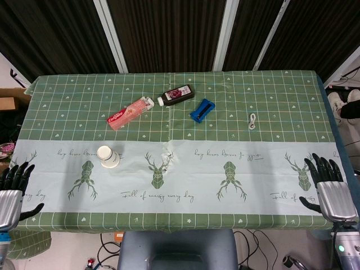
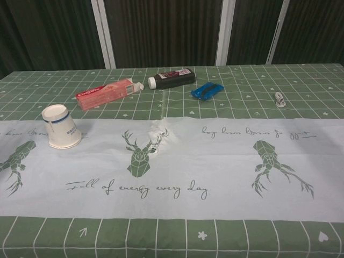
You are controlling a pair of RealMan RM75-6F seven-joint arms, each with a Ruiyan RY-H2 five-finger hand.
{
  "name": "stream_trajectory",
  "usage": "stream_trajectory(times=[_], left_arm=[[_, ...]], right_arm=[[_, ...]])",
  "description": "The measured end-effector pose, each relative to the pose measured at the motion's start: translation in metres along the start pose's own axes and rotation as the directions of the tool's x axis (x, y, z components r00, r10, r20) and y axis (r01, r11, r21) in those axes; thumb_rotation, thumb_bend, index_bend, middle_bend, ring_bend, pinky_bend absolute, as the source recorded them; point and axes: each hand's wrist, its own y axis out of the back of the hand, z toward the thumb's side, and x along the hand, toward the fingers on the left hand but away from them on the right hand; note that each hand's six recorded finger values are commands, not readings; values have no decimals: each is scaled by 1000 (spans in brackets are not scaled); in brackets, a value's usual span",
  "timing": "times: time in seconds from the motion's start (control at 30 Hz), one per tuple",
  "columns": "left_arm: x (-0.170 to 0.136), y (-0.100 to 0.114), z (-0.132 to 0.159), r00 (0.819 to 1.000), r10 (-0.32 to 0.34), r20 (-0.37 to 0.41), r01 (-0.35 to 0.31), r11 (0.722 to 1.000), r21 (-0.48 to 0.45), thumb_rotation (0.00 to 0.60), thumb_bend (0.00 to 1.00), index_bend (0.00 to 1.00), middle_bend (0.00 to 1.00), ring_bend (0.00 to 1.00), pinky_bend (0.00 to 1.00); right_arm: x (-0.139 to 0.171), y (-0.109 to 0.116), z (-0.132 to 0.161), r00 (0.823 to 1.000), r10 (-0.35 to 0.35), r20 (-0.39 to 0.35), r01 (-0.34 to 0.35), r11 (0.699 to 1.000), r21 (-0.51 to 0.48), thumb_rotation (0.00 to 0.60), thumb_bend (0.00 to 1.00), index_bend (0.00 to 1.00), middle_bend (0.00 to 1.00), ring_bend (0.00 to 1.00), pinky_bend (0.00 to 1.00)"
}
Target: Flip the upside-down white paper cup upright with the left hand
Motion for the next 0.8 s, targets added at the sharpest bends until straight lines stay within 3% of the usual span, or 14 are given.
stream_trajectory(times=[0.47,0.8], left_arm=[[0,1,1,1000,2,2,-2,1000,0,600,1,2,0,1,0],[34,11,32,993,36,115,-41,998,39,600,2,1,0,1,0]], right_arm=[[0,0,0,1000,-1,0,1,1000,-2,600,0,0,0,1,1],[-2,6,-1,1000,-10,-5,10,999,-30,600,0,0,1,1,1]])
